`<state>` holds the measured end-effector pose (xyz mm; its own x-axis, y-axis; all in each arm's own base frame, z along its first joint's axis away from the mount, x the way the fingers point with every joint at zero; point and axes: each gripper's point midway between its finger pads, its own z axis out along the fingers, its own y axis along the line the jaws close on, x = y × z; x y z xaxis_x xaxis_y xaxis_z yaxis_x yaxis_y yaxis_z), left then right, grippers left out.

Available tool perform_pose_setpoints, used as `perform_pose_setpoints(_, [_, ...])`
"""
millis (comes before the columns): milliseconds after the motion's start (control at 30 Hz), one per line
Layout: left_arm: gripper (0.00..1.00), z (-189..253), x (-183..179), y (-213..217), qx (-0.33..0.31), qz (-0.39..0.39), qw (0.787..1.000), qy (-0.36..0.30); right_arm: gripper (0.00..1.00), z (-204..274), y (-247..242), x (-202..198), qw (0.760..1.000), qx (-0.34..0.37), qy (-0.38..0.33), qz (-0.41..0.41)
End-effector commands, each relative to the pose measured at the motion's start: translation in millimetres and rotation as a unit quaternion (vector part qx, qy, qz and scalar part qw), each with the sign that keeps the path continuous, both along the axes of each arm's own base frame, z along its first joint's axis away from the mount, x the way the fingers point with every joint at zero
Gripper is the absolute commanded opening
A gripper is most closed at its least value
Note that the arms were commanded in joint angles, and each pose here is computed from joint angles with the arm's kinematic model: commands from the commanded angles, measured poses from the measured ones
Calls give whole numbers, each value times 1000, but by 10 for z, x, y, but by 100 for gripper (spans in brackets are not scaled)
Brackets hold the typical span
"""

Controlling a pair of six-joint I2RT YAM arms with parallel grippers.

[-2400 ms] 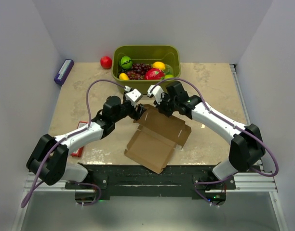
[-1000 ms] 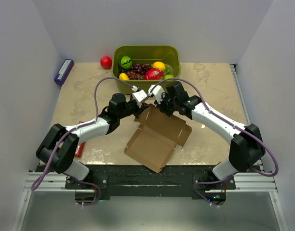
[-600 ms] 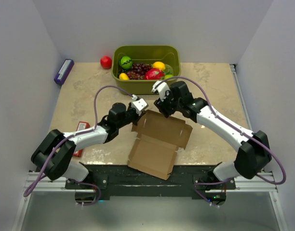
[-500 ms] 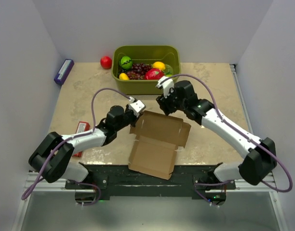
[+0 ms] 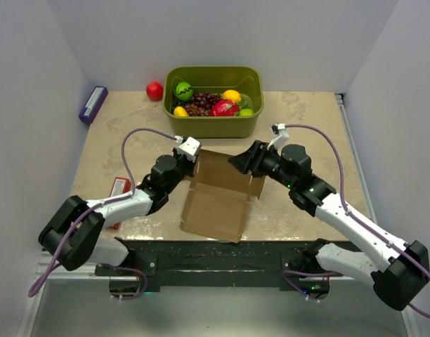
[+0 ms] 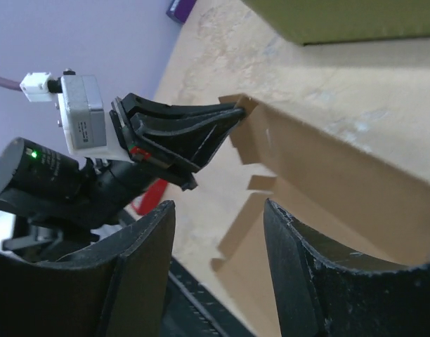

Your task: Fold the paper box

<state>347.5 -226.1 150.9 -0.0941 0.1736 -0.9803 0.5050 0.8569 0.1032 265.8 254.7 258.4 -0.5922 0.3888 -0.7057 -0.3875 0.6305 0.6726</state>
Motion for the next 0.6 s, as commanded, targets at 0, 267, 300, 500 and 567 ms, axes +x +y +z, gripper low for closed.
perform_pose_setpoints(0, [0,410,105,58,-44,34,997,-56,61,337,75,95,988,138,45,-47])
perform_pose_setpoints(267, [0,364,-33,135,-52,28,995,-82,66,-168,323,277,960,194,187,-76])
perform_pose_setpoints(300, [0,372,-43,140,-54,29,994,-86,66,-215,336,299,957,199,193,-86])
perform_pose_setpoints(500, [0,331,-124,146,-58,24,994,-93,66,-432,268,418,935,226,220,-161])
perform_pose_setpoints(567, [0,311,-158,129,-57,20,994,-94,65,-505,208,447,928,230,224,-190])
